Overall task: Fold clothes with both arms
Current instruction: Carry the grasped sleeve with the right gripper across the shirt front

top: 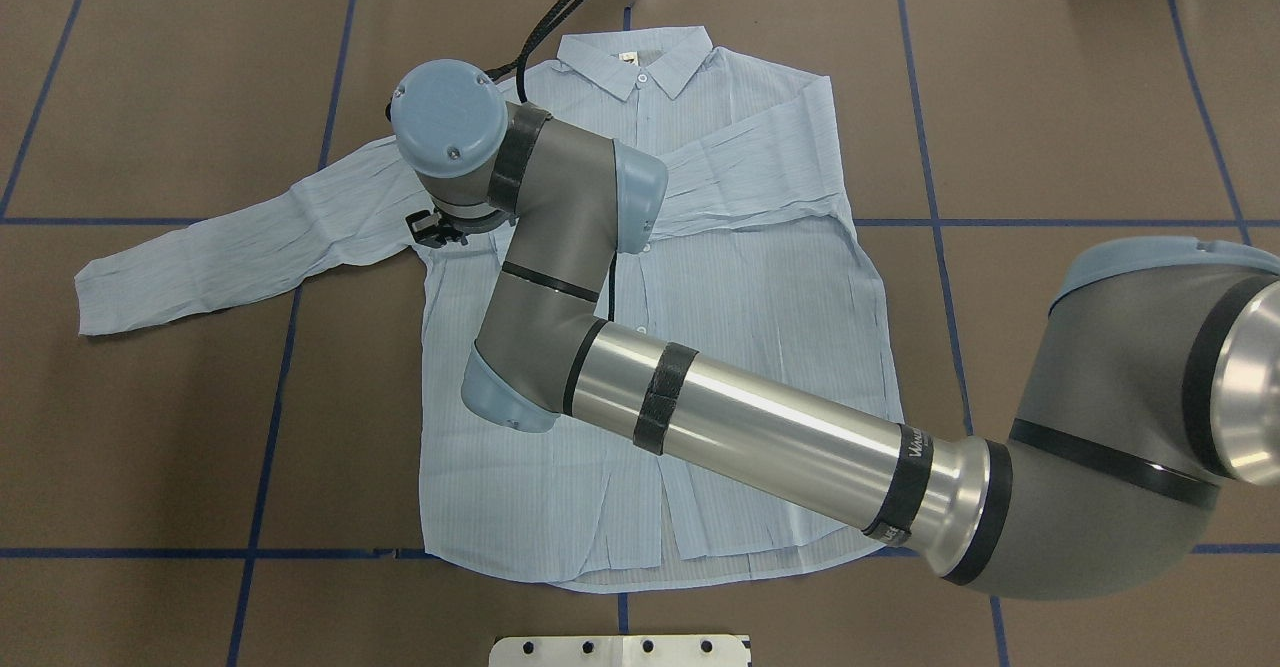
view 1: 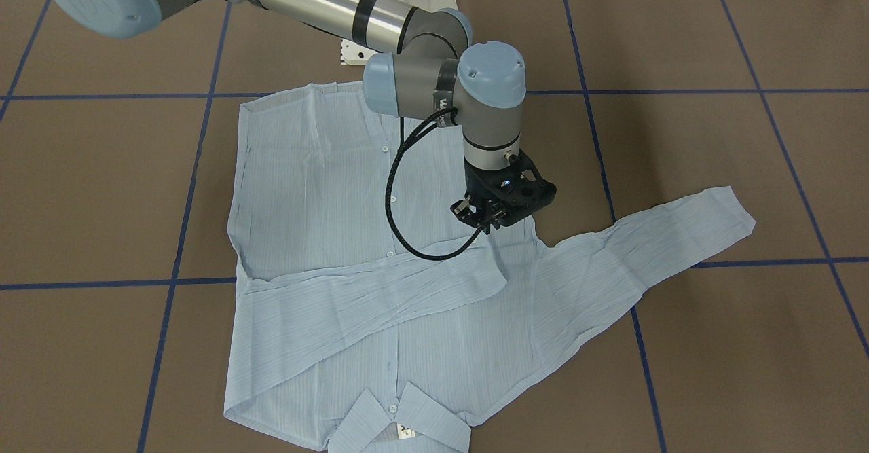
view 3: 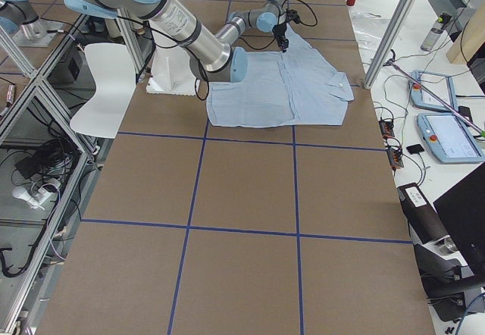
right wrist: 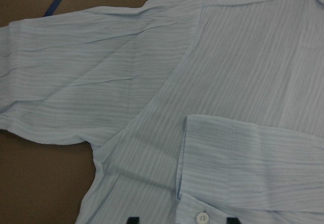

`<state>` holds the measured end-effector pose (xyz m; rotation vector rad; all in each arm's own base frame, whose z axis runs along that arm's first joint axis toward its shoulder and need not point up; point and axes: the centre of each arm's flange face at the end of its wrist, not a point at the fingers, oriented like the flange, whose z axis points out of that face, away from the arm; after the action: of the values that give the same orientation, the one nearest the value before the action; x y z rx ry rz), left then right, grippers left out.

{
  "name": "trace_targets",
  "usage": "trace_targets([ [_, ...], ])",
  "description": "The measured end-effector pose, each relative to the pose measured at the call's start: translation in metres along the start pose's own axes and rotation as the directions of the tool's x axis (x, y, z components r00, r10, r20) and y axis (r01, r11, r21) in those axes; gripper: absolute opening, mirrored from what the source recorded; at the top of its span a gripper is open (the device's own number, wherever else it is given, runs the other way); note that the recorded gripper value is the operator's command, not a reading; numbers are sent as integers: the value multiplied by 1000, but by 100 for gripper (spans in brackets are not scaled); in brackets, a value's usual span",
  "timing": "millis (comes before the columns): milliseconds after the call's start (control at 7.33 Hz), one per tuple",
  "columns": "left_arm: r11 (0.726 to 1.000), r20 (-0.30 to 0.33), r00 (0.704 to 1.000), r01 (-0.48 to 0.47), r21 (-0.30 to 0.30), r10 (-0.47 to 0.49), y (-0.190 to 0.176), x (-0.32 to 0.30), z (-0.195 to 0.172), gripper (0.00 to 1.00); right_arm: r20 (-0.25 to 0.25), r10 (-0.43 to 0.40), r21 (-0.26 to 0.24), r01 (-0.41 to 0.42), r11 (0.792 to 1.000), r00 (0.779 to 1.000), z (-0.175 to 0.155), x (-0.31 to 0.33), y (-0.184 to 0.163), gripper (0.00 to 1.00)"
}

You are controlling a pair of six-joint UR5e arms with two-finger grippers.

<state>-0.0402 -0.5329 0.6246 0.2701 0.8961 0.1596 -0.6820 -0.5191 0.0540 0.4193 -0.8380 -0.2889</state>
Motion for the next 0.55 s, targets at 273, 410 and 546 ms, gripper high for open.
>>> trace_targets([
  [273,995,44,996,81,55,-83,-10,10,9,99,-6,71,-38,-72,997,997,-22,30,-9,100],
  [410,987,60,989,130,90,-135,-12,23,28,99,-39,105,-73,-108,991,994,-39,60,-6,100],
  [546,976,50,981,181,120,-188,-8,43,51,99,-59,136,-106,-142,984,989,-56,100,3,100],
])
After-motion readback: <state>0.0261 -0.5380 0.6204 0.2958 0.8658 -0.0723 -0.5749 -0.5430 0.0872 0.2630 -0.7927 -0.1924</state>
